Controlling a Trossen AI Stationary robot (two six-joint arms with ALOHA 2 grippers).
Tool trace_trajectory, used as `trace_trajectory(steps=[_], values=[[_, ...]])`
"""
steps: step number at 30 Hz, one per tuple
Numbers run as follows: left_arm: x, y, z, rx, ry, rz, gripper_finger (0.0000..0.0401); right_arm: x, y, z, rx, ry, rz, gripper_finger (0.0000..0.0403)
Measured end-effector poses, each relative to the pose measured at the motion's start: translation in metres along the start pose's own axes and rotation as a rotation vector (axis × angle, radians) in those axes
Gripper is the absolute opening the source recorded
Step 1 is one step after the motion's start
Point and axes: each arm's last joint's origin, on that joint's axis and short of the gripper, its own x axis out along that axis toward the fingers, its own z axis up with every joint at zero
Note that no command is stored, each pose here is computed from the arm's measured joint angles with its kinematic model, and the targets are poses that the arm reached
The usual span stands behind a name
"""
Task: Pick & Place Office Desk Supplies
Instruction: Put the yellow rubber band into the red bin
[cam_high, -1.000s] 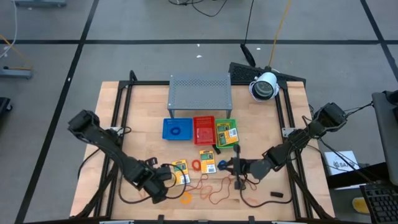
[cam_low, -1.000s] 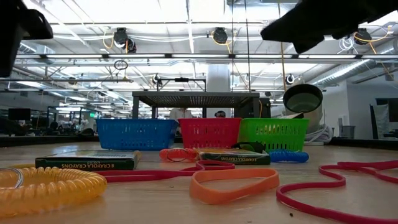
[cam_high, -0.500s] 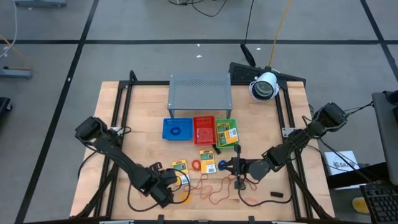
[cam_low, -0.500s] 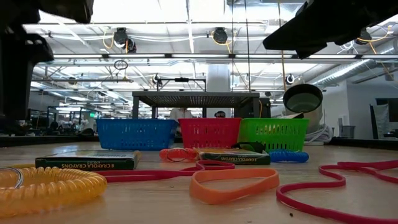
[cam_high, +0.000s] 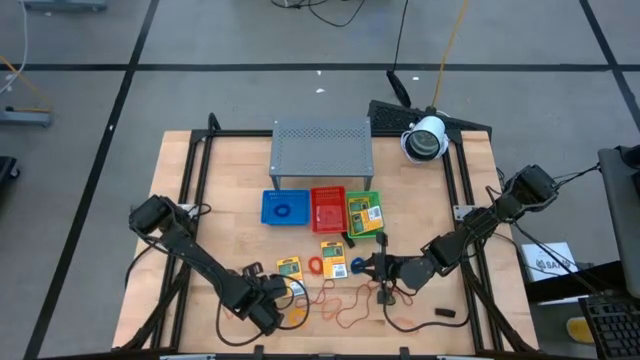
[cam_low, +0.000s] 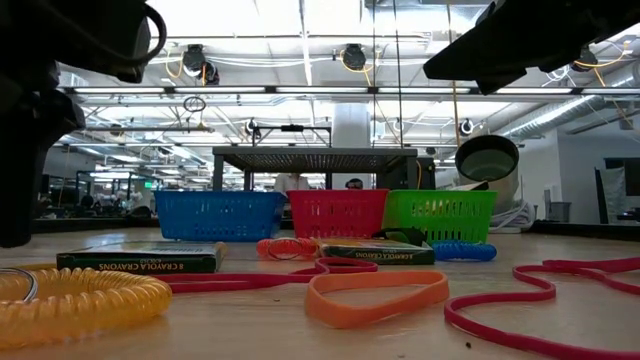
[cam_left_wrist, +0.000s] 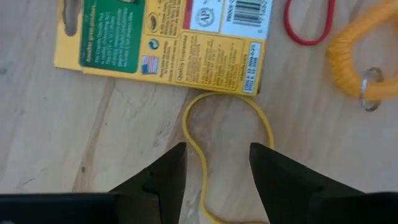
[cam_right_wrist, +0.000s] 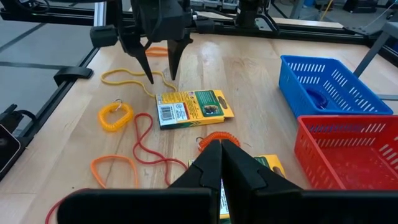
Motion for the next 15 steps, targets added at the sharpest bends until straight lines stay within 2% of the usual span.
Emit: trace_trajectory(steps=[10, 15], values=[[0.005, 0.005, -0.003, -0.046, 0.022, 0.023, 0.0184, 0.000, 0.000, 0.000, -0.002, 0.003, 0.000, 0.0000], [0.013, 0.013, -0.009, -0.094, 0.088, 0.024, 0.0184, 0.000, 0.000, -0.001, -0.003, 0.005, 0.000, 0.0000]])
